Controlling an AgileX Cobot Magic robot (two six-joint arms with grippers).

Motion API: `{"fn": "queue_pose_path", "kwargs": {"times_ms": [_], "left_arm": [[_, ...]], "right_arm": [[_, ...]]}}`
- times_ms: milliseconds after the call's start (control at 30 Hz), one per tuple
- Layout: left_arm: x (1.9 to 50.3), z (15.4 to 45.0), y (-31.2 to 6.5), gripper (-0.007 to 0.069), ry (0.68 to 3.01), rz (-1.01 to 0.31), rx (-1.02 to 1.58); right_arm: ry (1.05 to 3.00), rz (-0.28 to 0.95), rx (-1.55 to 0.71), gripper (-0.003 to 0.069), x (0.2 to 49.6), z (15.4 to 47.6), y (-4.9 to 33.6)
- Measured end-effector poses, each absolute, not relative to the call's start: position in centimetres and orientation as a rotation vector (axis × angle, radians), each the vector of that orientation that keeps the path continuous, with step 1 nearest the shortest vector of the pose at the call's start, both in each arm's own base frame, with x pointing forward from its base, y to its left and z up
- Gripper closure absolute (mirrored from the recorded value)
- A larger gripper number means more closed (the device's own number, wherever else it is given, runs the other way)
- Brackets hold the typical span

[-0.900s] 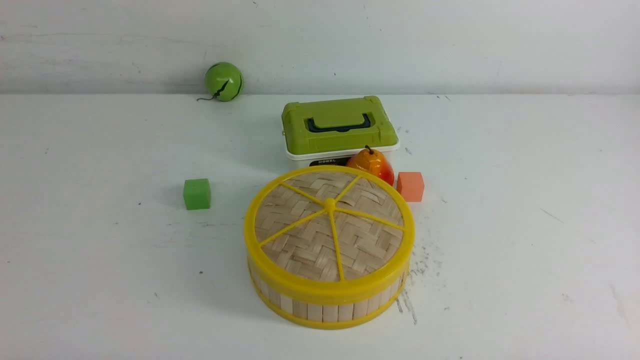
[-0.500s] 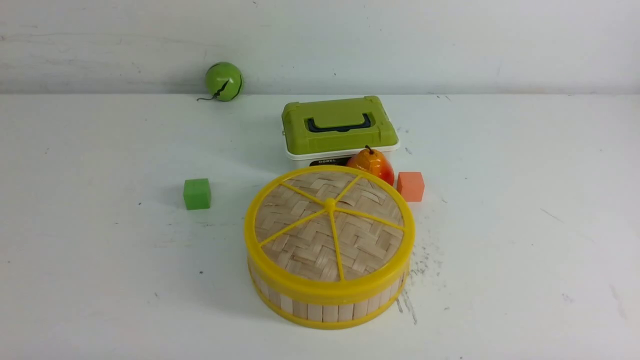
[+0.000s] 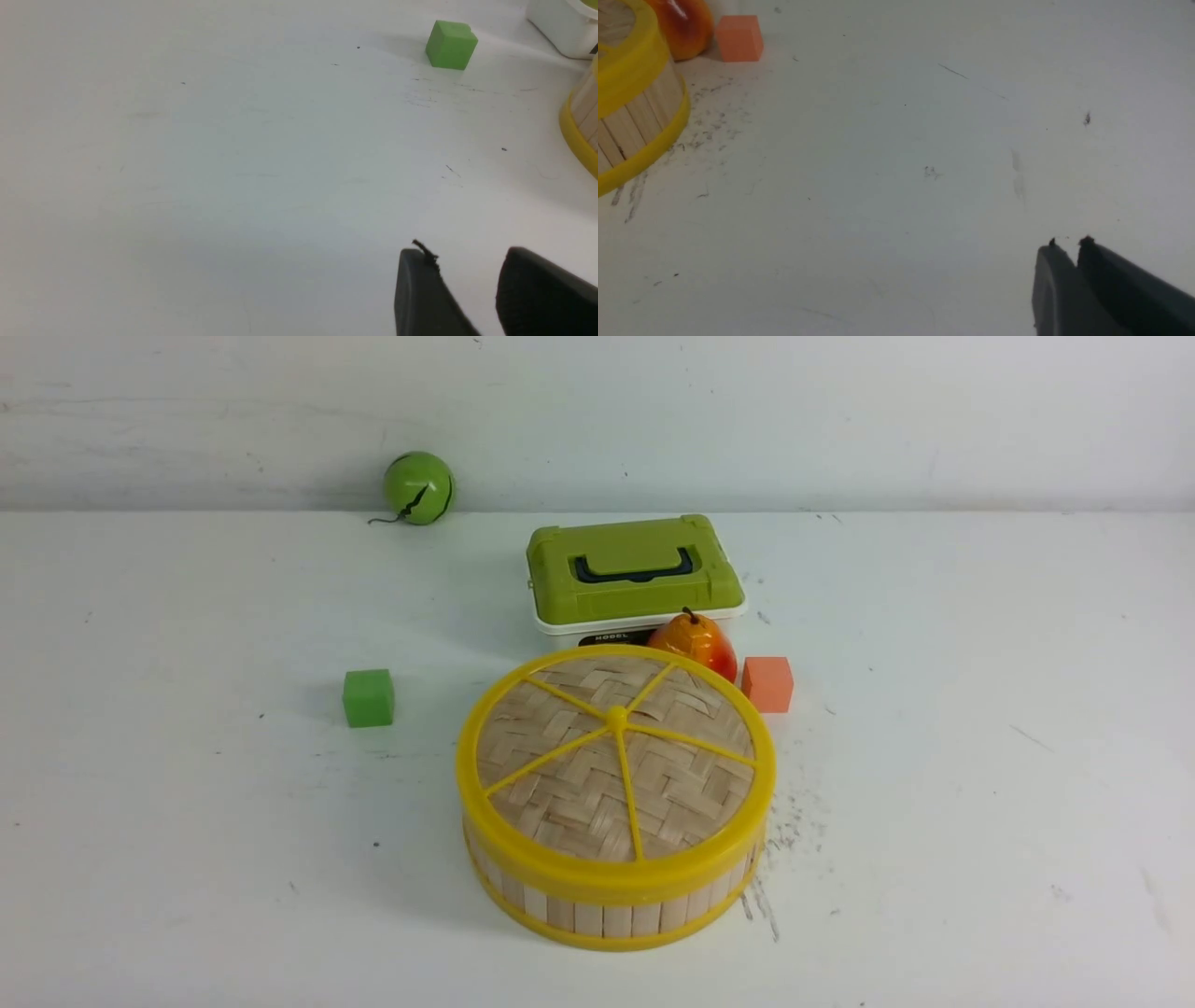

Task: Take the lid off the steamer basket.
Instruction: Use the right arm to lift the lid of the steamer

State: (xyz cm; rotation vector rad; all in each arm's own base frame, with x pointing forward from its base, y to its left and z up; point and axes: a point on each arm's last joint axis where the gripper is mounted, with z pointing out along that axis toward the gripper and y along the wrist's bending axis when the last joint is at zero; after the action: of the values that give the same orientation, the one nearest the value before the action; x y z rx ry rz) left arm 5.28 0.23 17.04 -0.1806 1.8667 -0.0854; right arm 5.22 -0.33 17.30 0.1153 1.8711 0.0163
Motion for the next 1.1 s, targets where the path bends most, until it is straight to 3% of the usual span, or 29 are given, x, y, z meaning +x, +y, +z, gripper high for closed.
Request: {"fn": "queue_pose_path", "kwargs": {"times_ms": [67, 100, 133, 167, 233, 333, 600, 733, 800, 867, 900, 933, 1000, 1100], "left_arm": [[5.3, 17.0, 0.2, 0.0386, 1.867, -0.085, -0.181], [5.3, 17.0, 0.2, 0.0386, 1.867, -0.085, -0.181], [5.3, 17.0, 0.2, 0.0386, 1.867, -0.085, -0.181], [5.3, 17.0, 0.2, 0.0386, 1.867, -0.085, -0.181], [5.3, 17.0, 0.2, 0.0386, 1.867, -0.085, -0.181], [5.3, 17.0, 0.2, 0.0386, 1.867, -0.085, -0.181], [5.3, 17.0, 0.2, 0.0386, 1.867, -0.085, -0.181], [5.3, 17.0, 0.2, 0.0386, 1.867, -0.085, -0.181], [5.3, 17.0, 0.2, 0.0386, 1.867, -0.085, -0.181], [5.3, 17.0, 0.2, 0.0386, 1.867, -0.085, -0.181], [5.3, 17.0, 0.2, 0.0386, 1.867, -0.085, -0.181], [5.3, 17.0, 0.2, 0.0386, 1.867, -0.085, -0.181], [5.3, 17.0, 0.2, 0.0386, 1.867, -0.085, -0.181], [5.3, 17.0, 0.2, 0.0386, 1.867, -0.085, -0.181]], "right_arm": [[1.857, 0.149, 0.232, 0.0583, 5.2, 17.3, 0.0], [1.833, 0.31, 0.374, 0.058, 5.3, 17.4, 0.3], [1.831, 0.328, 0.386, 0.058, 5.3, 17.4, 0.4], [1.782, 0.547, 0.581, 0.0578, 5.3, 17.5, 0.8], [1.683, 0.844, 0.836, 0.0575, 5.4, 17.8, 1.3], [1.584, 1.026, 0.987, 0.0573, 5.4, 18.2, 1.5], [1.587, 0.99, 0.941, 0.0566, 5.5, 18.3, 1.5], [1.722, 0.794, 0.638, 0.0576, 5.0, 20.7, 1.9], [1.9, 0.612, 0.348, 0.0622, 5.1, 25.1, 2.4], [2.035, 0.515, 0.155, 0.0666, 5.9, 28.3, 2.7], [2.082, 0.484, 0.07, 0.0675, 6.7, 30.2, 2.9], [2.095, 0.477, 0.05, 0.0676, 6.6, 30.1, 2.9], [2.208, 0.431, -0.175, 0.068, 8.7, 34.2, 3.3], [2.298, 0.436, -0.36, 0.0676, 11.7, 37.5, 3.6]]}}
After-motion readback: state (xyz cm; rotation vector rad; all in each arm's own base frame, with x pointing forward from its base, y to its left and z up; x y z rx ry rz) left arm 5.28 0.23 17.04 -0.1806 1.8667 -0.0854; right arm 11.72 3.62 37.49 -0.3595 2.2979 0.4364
